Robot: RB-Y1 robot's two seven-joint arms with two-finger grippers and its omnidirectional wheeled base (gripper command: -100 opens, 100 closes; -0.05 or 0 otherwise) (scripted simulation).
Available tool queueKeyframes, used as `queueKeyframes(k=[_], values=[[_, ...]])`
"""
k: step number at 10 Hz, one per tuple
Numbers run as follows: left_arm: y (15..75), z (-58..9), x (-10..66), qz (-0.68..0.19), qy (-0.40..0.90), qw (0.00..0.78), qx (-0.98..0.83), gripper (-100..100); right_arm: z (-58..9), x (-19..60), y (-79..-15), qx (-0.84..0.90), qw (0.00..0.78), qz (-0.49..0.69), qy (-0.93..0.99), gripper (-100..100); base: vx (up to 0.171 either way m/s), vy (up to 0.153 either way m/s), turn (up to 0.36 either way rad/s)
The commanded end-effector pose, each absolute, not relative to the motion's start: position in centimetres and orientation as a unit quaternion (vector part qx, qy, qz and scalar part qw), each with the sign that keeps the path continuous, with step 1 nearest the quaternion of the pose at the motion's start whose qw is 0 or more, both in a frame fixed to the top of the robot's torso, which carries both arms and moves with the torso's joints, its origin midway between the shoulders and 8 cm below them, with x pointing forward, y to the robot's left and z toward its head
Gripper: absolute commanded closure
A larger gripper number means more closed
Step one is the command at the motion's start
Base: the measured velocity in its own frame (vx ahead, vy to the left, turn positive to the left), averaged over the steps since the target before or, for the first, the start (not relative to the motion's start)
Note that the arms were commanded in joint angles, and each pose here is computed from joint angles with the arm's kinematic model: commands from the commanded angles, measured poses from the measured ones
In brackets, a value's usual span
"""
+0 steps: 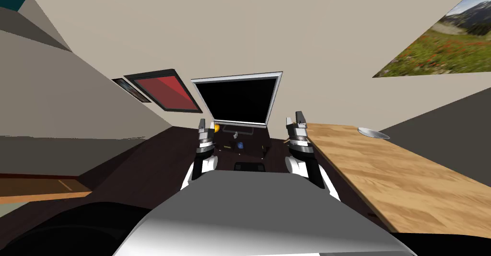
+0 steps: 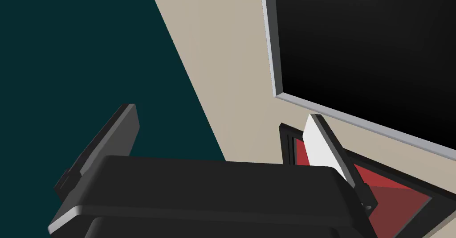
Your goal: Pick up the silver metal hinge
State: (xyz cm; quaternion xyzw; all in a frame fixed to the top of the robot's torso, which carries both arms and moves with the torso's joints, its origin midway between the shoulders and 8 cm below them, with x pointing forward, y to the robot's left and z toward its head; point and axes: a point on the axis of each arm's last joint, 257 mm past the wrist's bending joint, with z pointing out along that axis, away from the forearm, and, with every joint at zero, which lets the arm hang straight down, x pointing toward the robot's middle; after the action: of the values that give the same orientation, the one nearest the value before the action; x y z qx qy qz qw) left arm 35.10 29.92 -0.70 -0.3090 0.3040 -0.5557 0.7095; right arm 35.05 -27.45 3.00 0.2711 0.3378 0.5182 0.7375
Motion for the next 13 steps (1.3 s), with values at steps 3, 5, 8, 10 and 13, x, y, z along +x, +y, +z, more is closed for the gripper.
queueKeyframes(k=[3,5,8,10,13], values=[[30.4,-1.3,36.6,-0.570,0.318,0.691,-0.310,-100,3.0,35.1,-27.4,0.271,0.737,0.518,0.338,0,-0.009,-0.016,-0.113],[31.1,-1.8,37.8,-0.580,0.324,0.675,-0.319,-100,3.0,35.1,-27.4,0.271,0.737,0.518,0.338,0,-0.009,-0.019,-0.117],[32.5,-3.1,40.5,-0.596,0.332,0.644,-0.346,-100,3.0,35.1,-27.4,0.271,0.737,0.518,0.338,0,-0.011,-0.019,-0.143],[33.7,-4.2,42.6,-0.606,0.337,0.617,-0.373,-100,3.0,35.1,-27.4,0.271,0.737,0.518,0.338,0,-0.004,-0.022,-0.168],[35.2,-5.6,45.1,-0.613,0.341,0.586,-0.407,-100,3.0,35.1,-27.5,0.271,0.737,0.518,0.338,0,0.003,-0.020,-0.095]])
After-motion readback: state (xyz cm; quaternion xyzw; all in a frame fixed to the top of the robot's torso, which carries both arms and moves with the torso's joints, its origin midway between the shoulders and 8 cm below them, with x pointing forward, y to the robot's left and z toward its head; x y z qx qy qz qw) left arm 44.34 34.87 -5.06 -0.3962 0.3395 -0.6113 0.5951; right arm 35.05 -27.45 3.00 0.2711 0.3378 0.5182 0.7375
